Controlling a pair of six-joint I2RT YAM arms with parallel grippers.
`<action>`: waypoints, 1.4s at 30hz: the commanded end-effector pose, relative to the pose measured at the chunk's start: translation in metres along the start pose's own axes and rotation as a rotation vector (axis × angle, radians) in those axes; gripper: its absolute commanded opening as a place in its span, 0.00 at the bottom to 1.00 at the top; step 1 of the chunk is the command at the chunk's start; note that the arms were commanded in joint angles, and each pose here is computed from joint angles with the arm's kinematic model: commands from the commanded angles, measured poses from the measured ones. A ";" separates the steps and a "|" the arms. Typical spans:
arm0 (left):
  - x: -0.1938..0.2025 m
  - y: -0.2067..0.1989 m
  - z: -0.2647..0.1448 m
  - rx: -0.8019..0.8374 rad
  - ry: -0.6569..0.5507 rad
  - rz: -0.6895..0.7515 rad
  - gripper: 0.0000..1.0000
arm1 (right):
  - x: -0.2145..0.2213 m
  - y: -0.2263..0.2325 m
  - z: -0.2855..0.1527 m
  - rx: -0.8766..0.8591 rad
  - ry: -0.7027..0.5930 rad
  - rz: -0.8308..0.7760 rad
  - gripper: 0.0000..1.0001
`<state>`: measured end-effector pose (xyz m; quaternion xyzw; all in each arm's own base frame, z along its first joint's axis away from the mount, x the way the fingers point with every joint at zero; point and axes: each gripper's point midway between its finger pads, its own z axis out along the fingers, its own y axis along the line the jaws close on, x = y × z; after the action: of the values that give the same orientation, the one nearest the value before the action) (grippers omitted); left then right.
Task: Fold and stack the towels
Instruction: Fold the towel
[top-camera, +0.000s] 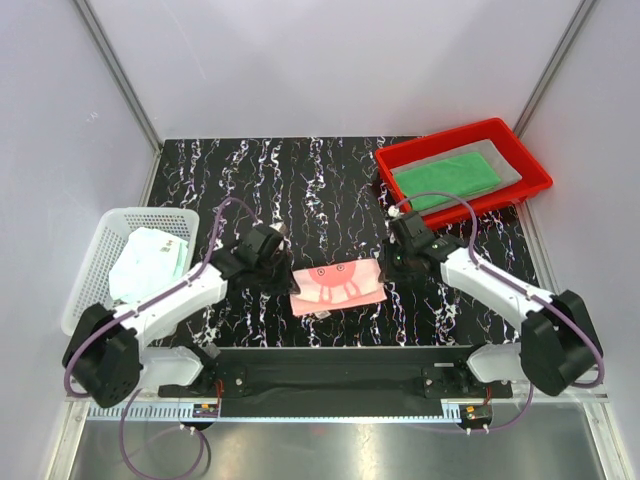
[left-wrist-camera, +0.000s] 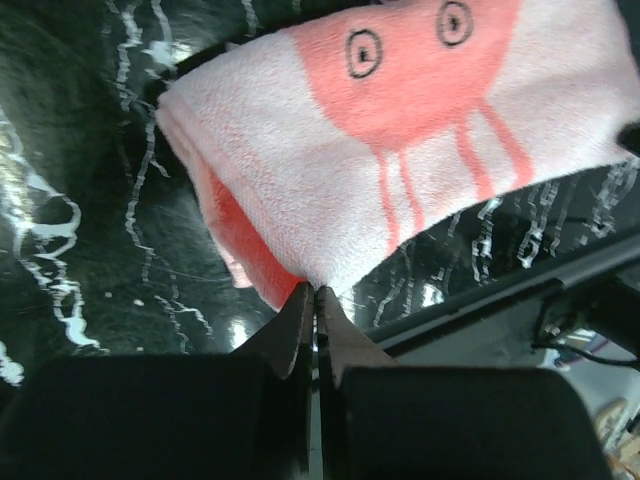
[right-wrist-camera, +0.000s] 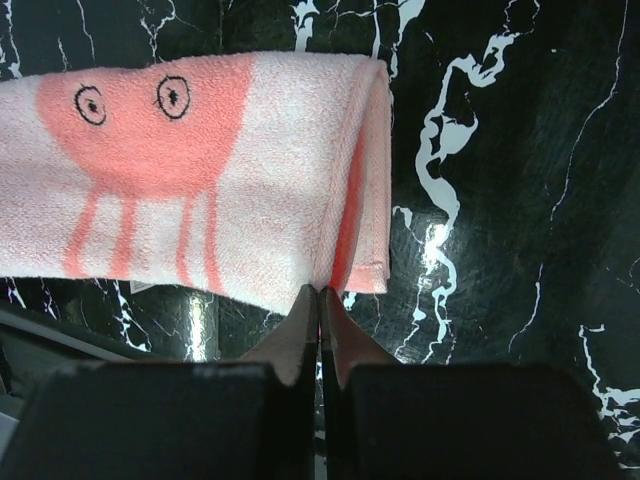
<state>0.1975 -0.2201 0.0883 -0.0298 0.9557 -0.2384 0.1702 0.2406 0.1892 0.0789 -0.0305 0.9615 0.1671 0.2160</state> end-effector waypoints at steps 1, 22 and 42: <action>0.018 -0.005 0.002 0.064 0.011 -0.032 0.00 | 0.014 -0.018 -0.004 0.041 -0.004 0.005 0.00; 0.084 0.020 0.036 0.037 0.101 0.007 0.00 | 0.045 -0.055 0.031 0.187 0.001 0.163 0.00; 0.002 -0.035 -0.016 0.091 -0.113 0.142 0.55 | -0.021 -0.009 -0.013 -0.053 -0.081 0.022 0.64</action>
<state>0.1704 -0.2459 0.1056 0.0228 0.9391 -0.2750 0.2050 0.2439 0.1659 0.0803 0.0181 0.9572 0.1539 0.2443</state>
